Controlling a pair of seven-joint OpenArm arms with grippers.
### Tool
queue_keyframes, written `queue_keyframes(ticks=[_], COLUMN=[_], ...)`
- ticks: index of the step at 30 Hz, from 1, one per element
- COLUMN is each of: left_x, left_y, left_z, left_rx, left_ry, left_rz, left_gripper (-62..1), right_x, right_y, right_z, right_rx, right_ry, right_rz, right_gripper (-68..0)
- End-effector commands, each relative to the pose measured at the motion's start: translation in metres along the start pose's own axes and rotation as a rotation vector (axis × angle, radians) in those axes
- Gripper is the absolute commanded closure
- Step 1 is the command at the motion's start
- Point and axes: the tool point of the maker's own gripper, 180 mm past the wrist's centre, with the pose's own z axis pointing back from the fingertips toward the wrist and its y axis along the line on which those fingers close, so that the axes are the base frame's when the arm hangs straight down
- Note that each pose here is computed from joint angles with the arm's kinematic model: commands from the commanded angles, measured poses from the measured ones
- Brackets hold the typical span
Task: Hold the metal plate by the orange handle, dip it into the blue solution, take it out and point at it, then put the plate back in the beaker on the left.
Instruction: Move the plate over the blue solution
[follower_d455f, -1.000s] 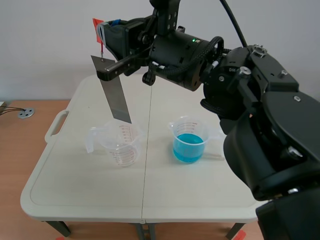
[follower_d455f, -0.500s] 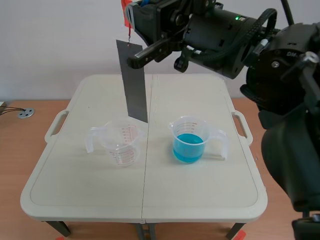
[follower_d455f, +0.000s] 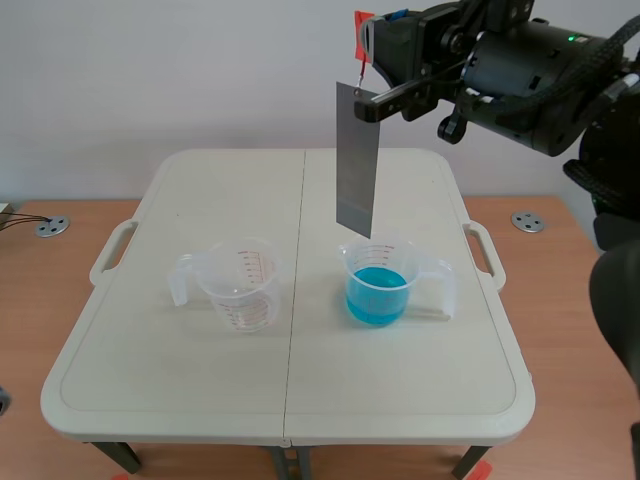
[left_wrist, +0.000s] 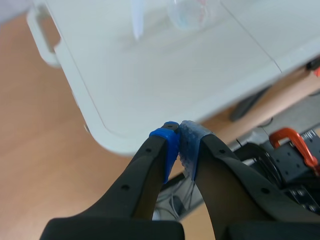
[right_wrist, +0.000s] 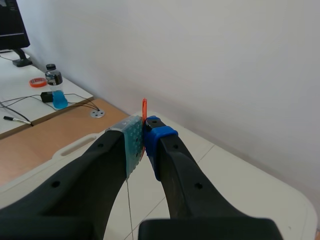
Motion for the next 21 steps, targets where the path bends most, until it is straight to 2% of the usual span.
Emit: queue_keyframes(ticks=[1,6,9,14,21], left_x=[0.022,0.062,0.081,0.104,0.143], left_y=[0.006,0.020,0.021,0.010,-0.009], left_z=[-0.007,-0.025,-0.037,-0.060,-0.092], left_rx=[0.004,0.014,0.005,-0.034,-0.100], left_ry=[-0.080,-0.201,-0.247,-0.285,-0.326], left_rz=[-0.020,-0.076,-0.131,-0.205,-0.269], left_gripper=[-1.2,-1.2,-1.2,-1.2,-1.2], right_x=[0.018,0.017,0.017,0.016,0.015], right_y=[-0.002,-0.013,-0.015,-0.015,-0.015], right_z=[0.002,0.007,0.008,0.008,0.008], right_rx=[0.000,-0.033,-0.039,-0.039,-0.039], right_ry=[-0.055,-0.052,-0.052,-0.044,-0.041], right_rz=[0.018,0.020,0.020,0.020,0.020], right_gripper=[-1.3,-1.3,-1.3,-1.3,-1.3])
